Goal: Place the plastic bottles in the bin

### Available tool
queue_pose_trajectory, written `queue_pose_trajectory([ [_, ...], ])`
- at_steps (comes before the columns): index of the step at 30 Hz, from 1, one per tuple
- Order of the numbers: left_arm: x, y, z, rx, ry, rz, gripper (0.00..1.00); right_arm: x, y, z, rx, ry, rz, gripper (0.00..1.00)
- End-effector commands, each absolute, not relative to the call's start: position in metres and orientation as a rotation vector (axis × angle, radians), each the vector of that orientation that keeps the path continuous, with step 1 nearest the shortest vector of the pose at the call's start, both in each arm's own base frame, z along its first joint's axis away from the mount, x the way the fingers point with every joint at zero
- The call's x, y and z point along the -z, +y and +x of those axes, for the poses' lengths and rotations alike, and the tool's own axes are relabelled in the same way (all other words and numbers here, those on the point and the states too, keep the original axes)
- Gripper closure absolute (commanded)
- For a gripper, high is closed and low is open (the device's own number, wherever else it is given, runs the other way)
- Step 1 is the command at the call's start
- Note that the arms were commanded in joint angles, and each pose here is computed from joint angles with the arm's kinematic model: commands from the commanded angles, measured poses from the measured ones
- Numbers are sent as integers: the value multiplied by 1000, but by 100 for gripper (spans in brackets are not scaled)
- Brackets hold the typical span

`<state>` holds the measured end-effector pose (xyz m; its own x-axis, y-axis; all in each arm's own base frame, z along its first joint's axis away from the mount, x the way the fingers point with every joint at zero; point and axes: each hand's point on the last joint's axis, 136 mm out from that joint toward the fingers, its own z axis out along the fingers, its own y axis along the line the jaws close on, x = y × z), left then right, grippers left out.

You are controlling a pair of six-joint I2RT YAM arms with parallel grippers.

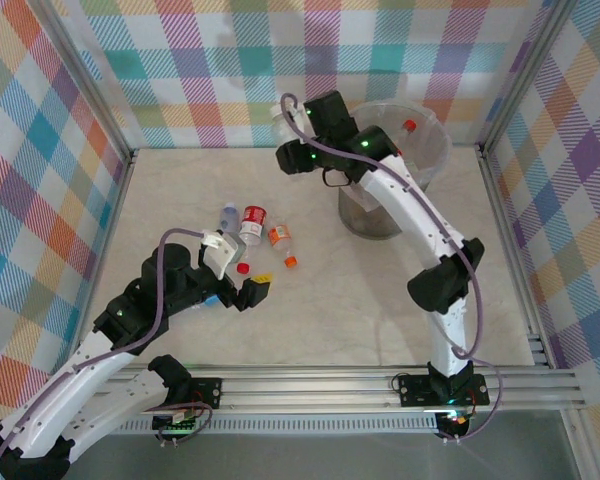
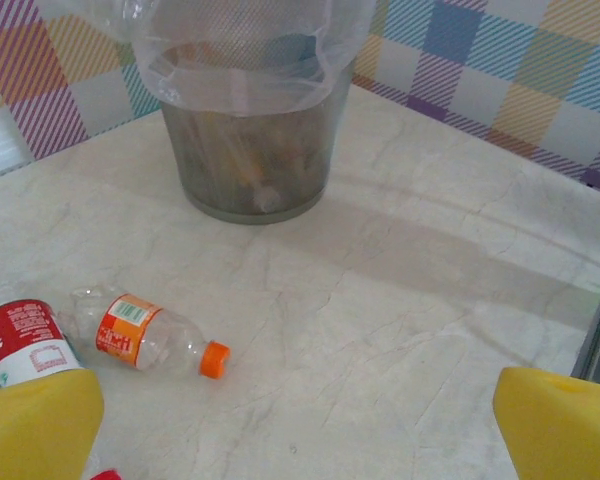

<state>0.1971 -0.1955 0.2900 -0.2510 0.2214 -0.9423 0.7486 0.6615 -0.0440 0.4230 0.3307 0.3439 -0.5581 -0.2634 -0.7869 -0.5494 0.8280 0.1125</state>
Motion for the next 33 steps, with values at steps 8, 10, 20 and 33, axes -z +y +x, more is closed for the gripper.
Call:
queue_pose_trajectory([
  [8, -299, -200, 192, 662, 1748, 791, 0, -370, 223, 422, -210, 2205, -158, 47],
  [10, -299, -199, 192, 654, 1748, 790, 0, -369, 199, 422, -201, 2217, -67, 48],
  [20, -301, -199, 189, 664, 1737, 801, 0, -356, 117, 426, -169, 2240, 225, 50],
  [33, -301, -197, 190, 649, 1741, 795, 0, -311, 88, 443, -189, 2325, 353, 43],
])
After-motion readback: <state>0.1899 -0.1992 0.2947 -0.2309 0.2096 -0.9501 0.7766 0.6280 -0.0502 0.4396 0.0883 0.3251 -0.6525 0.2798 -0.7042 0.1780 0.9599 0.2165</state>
